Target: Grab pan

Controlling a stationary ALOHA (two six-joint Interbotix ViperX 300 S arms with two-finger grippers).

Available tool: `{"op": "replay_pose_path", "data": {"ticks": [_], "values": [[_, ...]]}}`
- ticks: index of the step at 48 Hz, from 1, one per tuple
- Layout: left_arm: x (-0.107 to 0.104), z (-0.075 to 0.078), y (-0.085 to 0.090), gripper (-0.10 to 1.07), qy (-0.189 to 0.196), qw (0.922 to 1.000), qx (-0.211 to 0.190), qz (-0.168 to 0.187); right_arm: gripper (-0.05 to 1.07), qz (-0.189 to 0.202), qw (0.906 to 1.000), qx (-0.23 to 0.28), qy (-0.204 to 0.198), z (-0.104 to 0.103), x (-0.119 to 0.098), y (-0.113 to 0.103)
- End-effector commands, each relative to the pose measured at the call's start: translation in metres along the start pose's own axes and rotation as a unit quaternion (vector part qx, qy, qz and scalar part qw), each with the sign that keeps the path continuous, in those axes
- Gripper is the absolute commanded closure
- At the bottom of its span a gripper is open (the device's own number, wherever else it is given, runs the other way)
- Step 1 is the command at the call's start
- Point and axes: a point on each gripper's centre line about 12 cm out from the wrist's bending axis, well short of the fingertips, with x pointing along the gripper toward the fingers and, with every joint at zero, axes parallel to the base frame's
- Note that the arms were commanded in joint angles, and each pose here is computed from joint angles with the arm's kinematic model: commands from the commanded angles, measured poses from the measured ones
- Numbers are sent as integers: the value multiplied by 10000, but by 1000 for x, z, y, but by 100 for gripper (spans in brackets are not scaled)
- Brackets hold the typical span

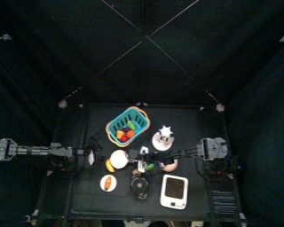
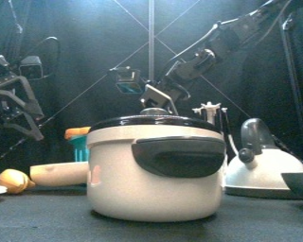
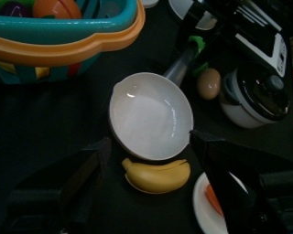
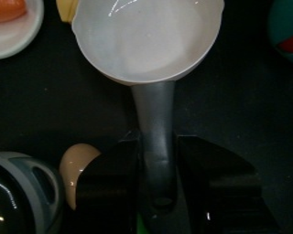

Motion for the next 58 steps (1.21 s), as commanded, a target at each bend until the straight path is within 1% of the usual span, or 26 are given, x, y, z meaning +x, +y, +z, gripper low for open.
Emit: {"op": "replay_pose_path", "data": {"ticks": [1,7,10,16,27,34,40,52,58], "values": [[0,7,-3,-3,-98,9999,-4,-42,74,73,9992,9,-390,20,-24,2],[0,8,-3,-3,-105,9999,-4,-45,74,85,9988,13,-474,22,-35,2],[0,7,-3,-3,-92,10000,-4,-38,74,100,9985,4,-541,23,-44,2],[0,7,-3,-3,-99,9999,3,-41,74,176,9976,-44,-664,24,-61,8],[0,7,-3,-3,-87,10000,34,-32,74,386,9968,-194,-680,11,-88,28],[0,8,-3,-3,-107,9999,11,-42,74,470,9960,-210,-729,6,-104,34],[0,10,-4,-3,-133,9999,-4,-57,74,469,9964,-200,-681,0,-105,32],[0,11,-5,-3,-154,9998,-89,-68,74,438,9967,-238,-643,-4,-105,30],[0,11,-5,-3,-154,9998,-96,-68,74,450,9967,-234,-627,-6,-111,31]]}}
